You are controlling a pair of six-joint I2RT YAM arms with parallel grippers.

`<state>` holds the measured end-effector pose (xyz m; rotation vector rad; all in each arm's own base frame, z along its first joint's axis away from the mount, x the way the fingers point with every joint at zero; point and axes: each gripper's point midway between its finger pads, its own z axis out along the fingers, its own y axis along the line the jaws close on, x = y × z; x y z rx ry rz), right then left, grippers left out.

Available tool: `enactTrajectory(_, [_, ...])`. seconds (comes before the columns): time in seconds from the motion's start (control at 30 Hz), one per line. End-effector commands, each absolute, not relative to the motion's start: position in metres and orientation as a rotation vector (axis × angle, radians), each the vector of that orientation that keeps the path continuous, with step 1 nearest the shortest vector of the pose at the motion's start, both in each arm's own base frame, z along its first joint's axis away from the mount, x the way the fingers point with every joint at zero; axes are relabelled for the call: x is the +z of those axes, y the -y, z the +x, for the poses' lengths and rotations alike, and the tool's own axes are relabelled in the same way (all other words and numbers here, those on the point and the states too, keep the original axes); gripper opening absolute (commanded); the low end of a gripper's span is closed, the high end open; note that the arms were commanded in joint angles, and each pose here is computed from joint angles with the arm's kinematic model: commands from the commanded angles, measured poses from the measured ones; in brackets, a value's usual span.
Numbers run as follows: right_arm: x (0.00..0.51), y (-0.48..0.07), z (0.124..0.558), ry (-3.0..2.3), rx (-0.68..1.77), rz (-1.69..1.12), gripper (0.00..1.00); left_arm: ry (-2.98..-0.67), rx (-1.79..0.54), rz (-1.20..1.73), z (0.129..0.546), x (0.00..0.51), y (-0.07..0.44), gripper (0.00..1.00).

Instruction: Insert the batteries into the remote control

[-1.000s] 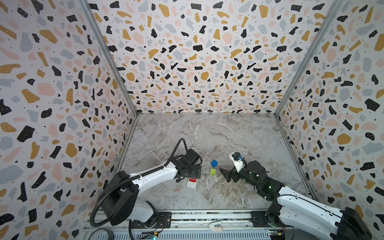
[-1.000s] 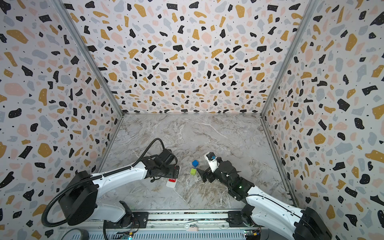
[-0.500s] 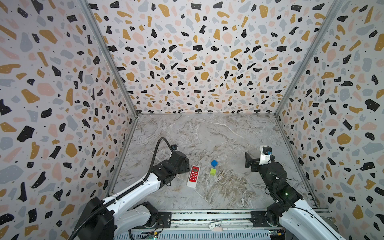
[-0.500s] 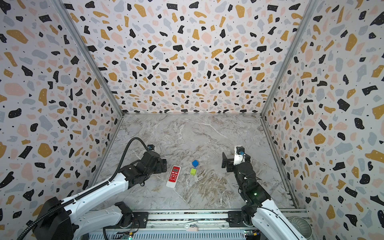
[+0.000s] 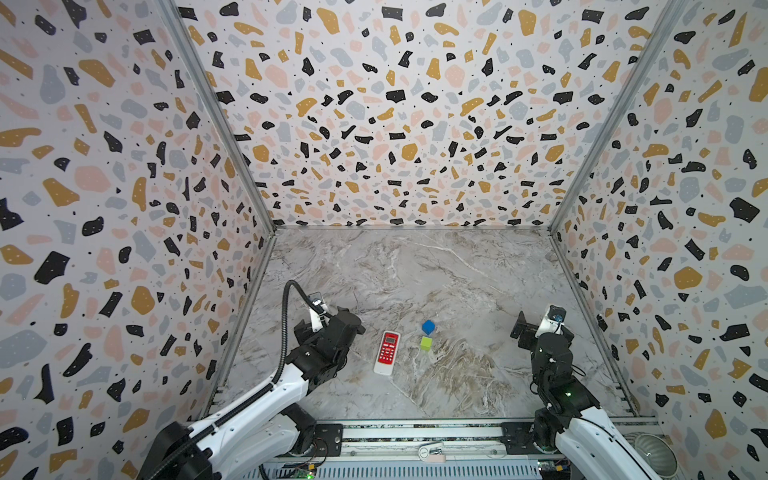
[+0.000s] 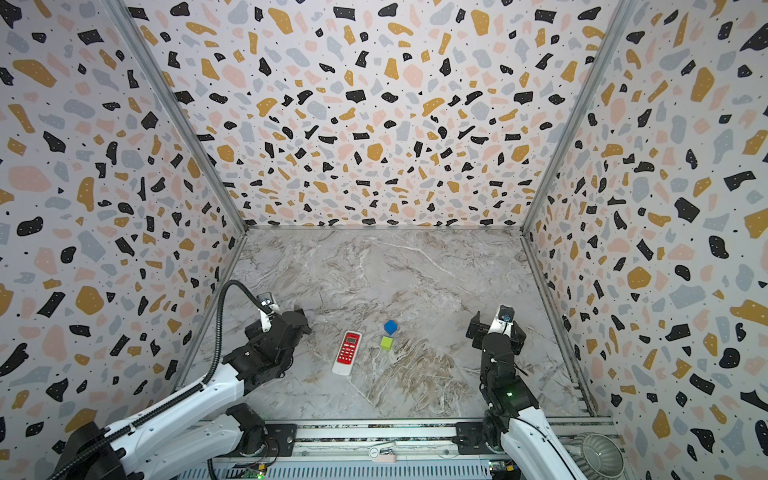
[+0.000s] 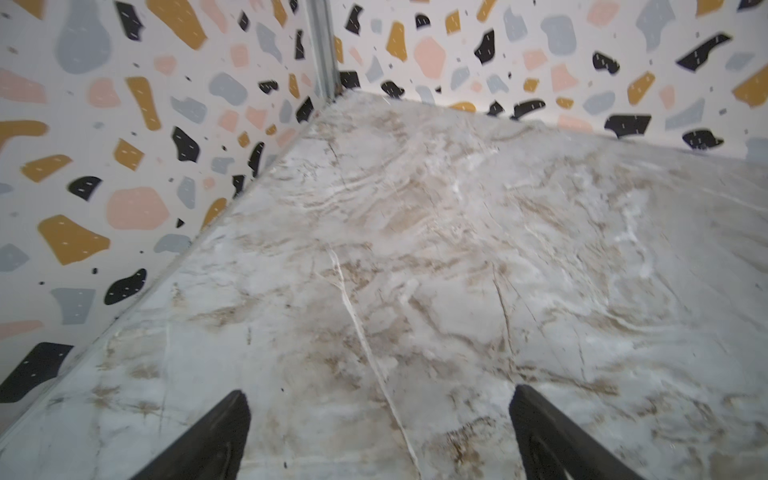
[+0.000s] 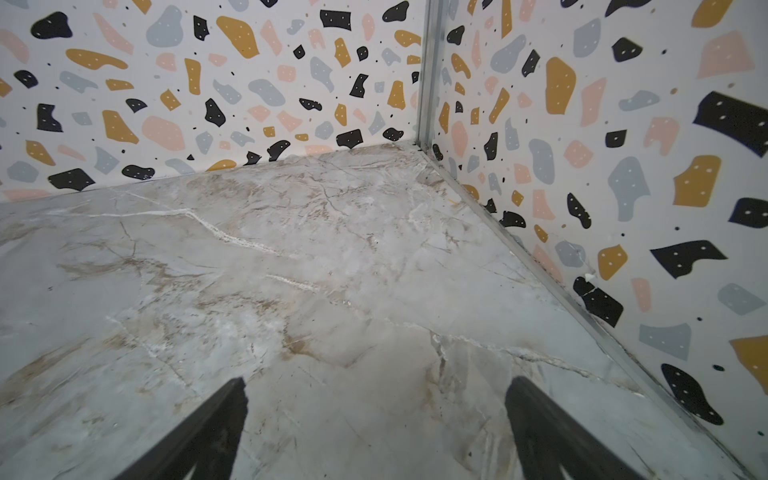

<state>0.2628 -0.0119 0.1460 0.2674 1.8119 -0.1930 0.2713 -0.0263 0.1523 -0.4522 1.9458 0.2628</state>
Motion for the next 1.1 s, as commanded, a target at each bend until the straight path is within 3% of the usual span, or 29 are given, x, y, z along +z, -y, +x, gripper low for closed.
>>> enactTrajectory(0.0, [0.145,0.016,0.267,-1.783,-0.246,0.246,0.99,-1.774,0.351,-0.556,0.265,0.167,0.001,1.00])
enactTrajectory(0.13, [0.141,0.012,0.274,-1.771,-0.280,0.171,0.99,-1.753,0.375,-0.529,0.266,0.171,-0.001,0.99])
enactTrajectory(0.27, [0.135,0.007,0.279,-1.766,-0.282,0.120,0.99,-1.691,0.559,-0.518,0.259,0.186,-0.017,0.99])
enactTrajectory(0.6, [0.139,-0.002,0.299,-1.737,-0.294,0.055,0.99,-1.637,0.647,-0.477,0.265,0.178,-0.018,0.99])
enactTrajectory(0.73, [0.141,-0.006,0.307,-1.726,-0.293,0.026,0.99,-1.614,0.648,-0.509,0.261,0.155,-0.032,1.00])
enactTrajectory(1.07, [0.150,-0.019,0.327,-1.661,-0.221,-0.040,0.99,-1.550,0.503,-0.456,0.287,0.162,-0.035,0.99])
